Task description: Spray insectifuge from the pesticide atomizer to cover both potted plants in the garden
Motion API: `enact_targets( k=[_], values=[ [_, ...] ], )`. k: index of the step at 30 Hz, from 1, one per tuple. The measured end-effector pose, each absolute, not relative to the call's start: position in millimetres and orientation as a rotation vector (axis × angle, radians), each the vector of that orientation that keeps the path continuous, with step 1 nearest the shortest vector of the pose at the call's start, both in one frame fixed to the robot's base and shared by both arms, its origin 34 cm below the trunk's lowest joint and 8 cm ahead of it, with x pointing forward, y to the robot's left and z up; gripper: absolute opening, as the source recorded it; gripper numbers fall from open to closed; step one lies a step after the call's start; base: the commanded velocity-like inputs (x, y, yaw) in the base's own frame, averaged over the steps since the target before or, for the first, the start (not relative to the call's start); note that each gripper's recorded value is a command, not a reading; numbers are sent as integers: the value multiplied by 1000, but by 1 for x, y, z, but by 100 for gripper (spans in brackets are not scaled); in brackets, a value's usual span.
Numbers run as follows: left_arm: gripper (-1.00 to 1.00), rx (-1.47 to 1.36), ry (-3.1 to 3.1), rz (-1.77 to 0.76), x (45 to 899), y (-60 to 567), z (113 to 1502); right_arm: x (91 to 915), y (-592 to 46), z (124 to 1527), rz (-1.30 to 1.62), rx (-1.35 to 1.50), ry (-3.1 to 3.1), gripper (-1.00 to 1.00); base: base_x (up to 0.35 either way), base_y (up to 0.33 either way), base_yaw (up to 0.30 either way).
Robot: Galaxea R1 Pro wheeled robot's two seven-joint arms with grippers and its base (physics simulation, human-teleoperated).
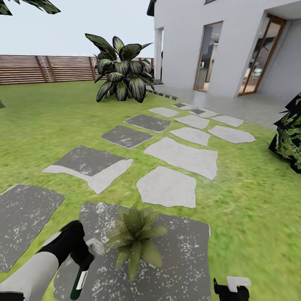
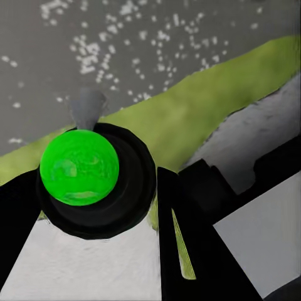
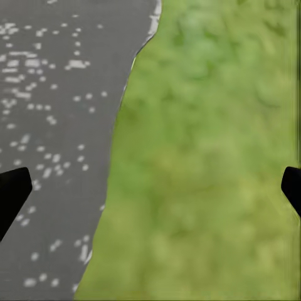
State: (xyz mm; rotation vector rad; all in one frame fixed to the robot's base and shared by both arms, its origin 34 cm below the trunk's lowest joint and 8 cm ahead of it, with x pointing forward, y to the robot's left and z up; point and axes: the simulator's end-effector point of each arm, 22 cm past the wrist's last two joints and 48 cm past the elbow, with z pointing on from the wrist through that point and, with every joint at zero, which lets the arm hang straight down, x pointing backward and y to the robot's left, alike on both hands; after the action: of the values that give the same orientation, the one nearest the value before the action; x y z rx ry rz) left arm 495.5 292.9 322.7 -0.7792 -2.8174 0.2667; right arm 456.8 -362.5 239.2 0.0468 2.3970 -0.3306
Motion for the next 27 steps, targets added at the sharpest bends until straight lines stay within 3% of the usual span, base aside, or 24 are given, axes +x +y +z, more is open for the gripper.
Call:
enact_targets(
  k=[4,10,21,27],
  values=[
    [-100,-779,-2817,267,495,293,323,457,-362,239,-330,47,2398,100,91,-256,20],
    [-100,-779,-2817,267,495,293,322,457,-362,239,-330,47,2398,100,-13,-271,239],
    [-100,-780,-2816,268,495,293,322,456,-362,238,-330,46,2399,100,-244,-188,278],
    [-100,-775,-2800,272,489,294,319,456,-362,239,-330,47,2398,100,-60,-43,132]
  ],
)
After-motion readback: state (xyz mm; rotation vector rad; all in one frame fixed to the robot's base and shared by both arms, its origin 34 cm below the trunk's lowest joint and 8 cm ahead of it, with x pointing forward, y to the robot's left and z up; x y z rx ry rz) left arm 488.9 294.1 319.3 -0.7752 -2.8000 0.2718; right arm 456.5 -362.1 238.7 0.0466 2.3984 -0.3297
